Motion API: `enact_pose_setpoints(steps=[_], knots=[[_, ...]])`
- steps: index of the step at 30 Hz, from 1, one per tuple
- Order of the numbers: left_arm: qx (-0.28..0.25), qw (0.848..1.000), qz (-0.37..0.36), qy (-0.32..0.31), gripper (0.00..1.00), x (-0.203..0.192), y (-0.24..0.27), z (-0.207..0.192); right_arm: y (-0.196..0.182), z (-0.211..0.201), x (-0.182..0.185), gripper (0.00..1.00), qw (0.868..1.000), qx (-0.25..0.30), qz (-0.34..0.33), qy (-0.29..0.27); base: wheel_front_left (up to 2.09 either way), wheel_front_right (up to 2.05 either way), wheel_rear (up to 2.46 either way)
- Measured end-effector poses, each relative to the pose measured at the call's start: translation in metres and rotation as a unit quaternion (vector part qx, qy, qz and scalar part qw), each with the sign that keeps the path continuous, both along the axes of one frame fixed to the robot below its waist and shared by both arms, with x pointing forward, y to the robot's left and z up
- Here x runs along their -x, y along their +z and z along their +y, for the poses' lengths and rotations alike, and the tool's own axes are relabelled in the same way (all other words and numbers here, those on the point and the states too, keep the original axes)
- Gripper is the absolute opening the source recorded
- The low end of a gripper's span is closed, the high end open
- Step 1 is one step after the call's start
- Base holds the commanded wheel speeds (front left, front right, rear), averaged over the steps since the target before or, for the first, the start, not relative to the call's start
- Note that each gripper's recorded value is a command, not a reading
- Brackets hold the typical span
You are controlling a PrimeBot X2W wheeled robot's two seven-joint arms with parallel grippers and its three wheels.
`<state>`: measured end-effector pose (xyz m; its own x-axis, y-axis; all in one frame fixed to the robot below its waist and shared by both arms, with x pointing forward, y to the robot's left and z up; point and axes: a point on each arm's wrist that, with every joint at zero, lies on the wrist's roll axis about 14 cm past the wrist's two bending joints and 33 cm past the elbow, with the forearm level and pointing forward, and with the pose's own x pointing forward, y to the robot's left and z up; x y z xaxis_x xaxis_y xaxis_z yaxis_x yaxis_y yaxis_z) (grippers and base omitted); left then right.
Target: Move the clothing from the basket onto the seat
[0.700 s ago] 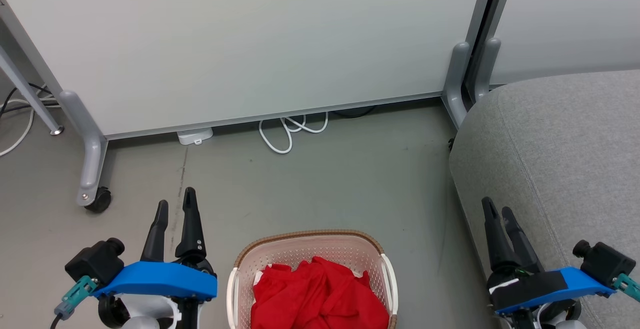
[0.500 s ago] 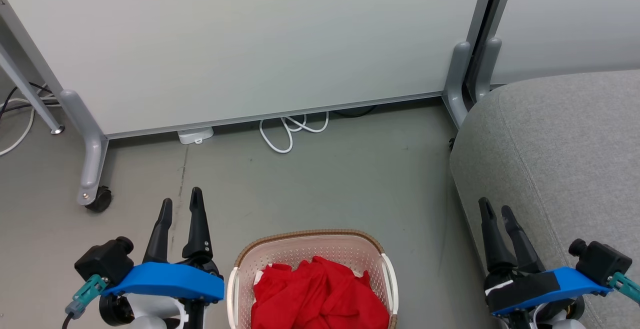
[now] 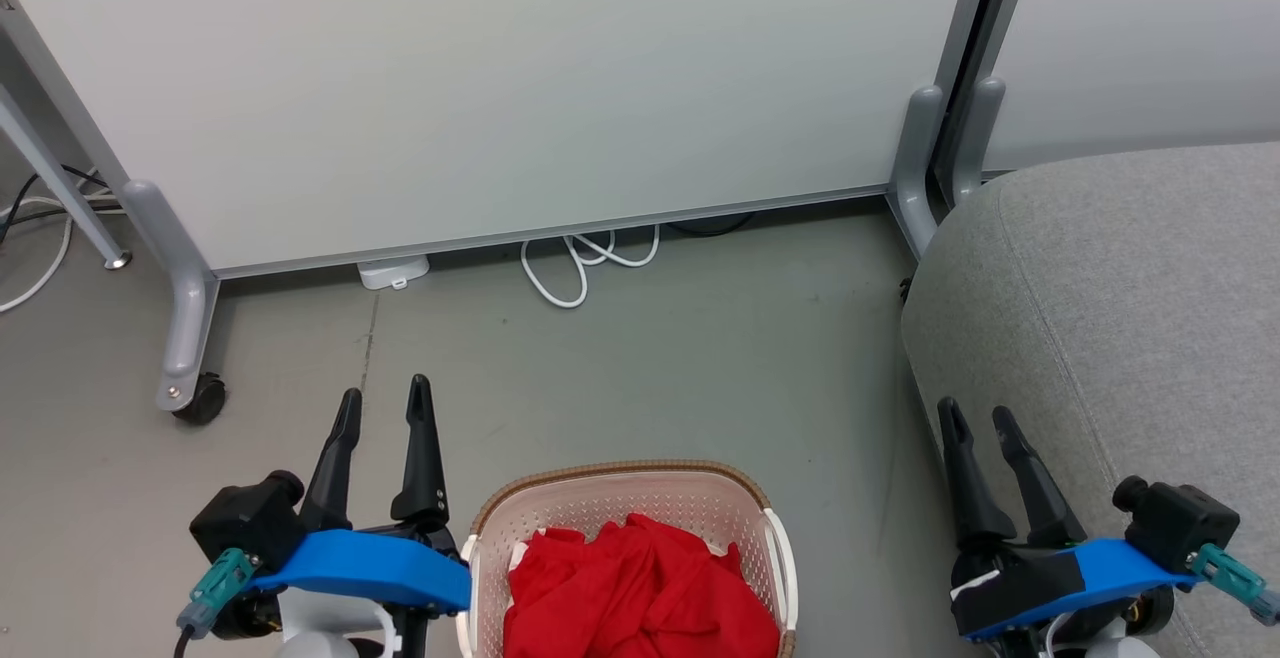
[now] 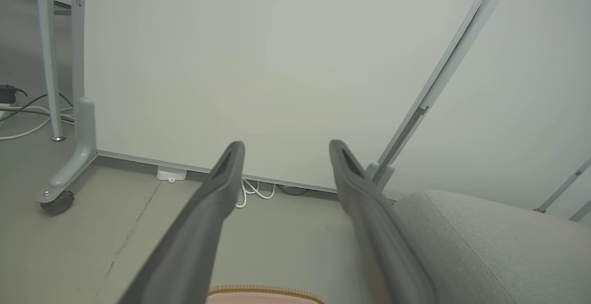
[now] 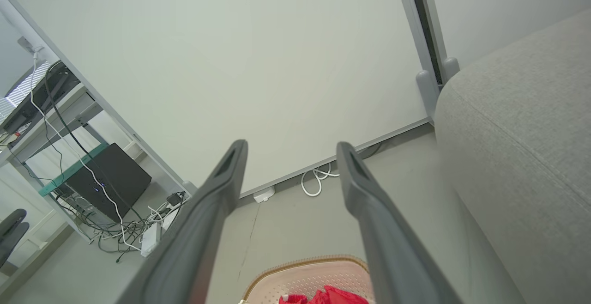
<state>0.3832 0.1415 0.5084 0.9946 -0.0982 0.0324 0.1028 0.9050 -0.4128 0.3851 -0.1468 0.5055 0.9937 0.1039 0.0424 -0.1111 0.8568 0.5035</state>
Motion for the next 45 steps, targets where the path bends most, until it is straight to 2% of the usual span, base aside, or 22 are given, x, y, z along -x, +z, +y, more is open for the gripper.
enact_pose_setpoints(steps=[28, 45], knots=[[-0.115, 0.992, -0.042, -0.034, 1.0, 0.004, 0.005, -0.02, 0.007, 0.018, 0.0, 1.0, 0.992, 0.113, -0.042, 0.028, 0.0, 0.0, 0.0], [-0.157, 0.984, -0.057, -0.055, 1.0, 0.007, 0.003, -0.03, 0.009, 0.027, 0.001, 1.0, 0.984, 0.164, -0.061, 0.044, 0.0, 0.0, 0.0]])
